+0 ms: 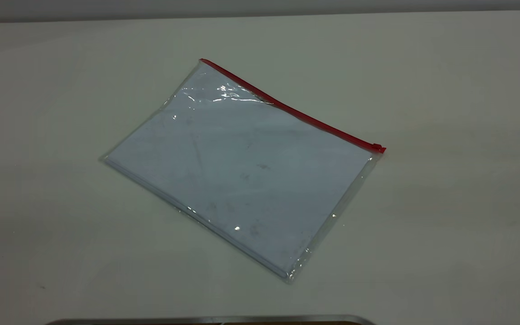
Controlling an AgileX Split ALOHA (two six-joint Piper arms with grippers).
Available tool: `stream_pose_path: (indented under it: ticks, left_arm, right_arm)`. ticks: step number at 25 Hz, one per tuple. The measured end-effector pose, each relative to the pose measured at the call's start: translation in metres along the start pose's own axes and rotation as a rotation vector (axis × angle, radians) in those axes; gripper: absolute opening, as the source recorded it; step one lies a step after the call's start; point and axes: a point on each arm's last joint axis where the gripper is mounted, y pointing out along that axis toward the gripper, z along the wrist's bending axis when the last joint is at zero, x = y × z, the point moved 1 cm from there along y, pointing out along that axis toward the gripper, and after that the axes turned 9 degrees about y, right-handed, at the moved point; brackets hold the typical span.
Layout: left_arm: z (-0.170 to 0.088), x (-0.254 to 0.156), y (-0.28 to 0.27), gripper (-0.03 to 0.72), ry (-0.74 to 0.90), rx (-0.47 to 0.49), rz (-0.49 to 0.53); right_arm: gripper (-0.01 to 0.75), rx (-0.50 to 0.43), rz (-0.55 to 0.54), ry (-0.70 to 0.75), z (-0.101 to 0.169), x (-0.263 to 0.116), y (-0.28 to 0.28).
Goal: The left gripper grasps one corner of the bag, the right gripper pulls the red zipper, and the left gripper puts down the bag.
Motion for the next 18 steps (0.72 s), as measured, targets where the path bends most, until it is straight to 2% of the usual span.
stream_pose_path:
  ticks: [9, 12, 18]
  left_arm:
    - [0.0, 0.0, 0.0, 0.478, 0.0, 0.0, 0.0]
    - [0.0, 0.0, 0.0, 0.478, 0.0, 0.0, 0.0]
    - [-0.001, -0.004, -0.004, 0.478, 0.004, 0.01, -0.042]
  right_arm:
    - [0.466, 0.001, -0.025, -0.002, 0.0, -0.002, -0.003]
    - [0.466, 0.003, -0.099, -0.008, 0.001, -0.008, -0.012]
    - [0.466, 0.014, -0.342, -0.036, 0.003, -0.032, -0.037]
